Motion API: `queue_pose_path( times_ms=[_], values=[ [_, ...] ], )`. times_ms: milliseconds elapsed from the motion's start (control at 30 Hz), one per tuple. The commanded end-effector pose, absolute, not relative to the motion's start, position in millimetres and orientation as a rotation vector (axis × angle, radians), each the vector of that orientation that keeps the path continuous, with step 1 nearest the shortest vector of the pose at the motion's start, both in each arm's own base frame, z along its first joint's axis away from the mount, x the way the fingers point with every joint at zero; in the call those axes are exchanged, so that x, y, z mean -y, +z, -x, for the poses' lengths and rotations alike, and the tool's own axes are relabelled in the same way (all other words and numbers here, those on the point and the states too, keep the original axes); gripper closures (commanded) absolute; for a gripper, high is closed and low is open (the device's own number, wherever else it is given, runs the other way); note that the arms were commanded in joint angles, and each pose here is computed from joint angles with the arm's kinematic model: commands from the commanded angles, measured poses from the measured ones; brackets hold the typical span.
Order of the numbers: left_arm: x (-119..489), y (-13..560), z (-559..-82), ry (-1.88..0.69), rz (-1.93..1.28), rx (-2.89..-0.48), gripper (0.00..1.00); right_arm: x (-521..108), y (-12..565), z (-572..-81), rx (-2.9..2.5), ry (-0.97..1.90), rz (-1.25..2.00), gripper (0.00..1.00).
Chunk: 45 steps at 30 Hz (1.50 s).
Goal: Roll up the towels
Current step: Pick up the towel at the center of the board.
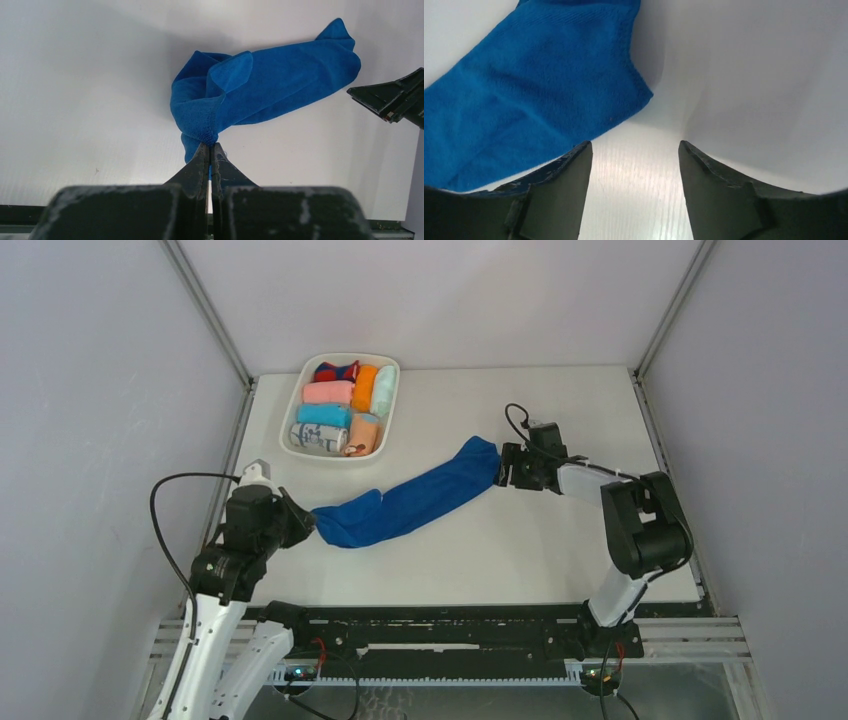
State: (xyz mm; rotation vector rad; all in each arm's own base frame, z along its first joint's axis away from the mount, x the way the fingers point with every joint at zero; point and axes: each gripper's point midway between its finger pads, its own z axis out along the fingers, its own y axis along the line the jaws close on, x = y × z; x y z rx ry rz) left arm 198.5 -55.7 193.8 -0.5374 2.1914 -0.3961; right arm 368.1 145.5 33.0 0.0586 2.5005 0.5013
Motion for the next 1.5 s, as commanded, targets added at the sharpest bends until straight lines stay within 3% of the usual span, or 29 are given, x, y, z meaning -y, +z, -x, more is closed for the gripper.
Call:
queue_pose_path(
  times_ms=[0,200,267,333,367,667,867,1233,1467],
  values=[
    [48.7,196.5,-207.3,-0.367,0.572,-2.142,1.0,-166.1,46.4,-401.7,-2.404,0.665,-0.095,0.39],
    [44.3,200.9,-209.6,-0.344,0.583,-2.118,1.0,-172.4,35.5,-413.3,-2.401,0.751,-0.127,0.6],
    [42.6,208.0,-210.6,-0.342,0.584,-2.097,1.0,-172.0,41.6,-418.6,-2.384,0.774,-0.133,0.76],
    [38.9,219.3,-211.3,-0.329,0.582,-2.066,1.0,-167.0,52.1,-419.7,-2.383,0.76,-0.134,0.99],
    [36.5,225.6,-210.2,-0.316,0.574,-2.056,1.0,-162.1,65.9,-420.2,-2.366,0.733,-0.122,1.0],
    [9.3,311.0,-183.7,-0.231,0.569,-1.902,1.0,-81.8,221.1,-363.8,-2.318,0.28,-0.059,1.0],
    [14.3,313.1,-179.8,-0.277,0.59,-1.907,1.0,-51.5,298.2,-320.8,-2.215,0.154,-0.068,0.96],
    [61.6,211.7,-183.6,-0.491,0.598,-2.164,1.0,-55.7,224.6,-317.7,-2.491,0.122,0.001,0.97],
    [62.9,163.3,-209.2,-0.451,0.67,-2.212,1.0,-77.5,151.7,-373.9,-2.615,0.16,0.03,0.96]
  ],
)
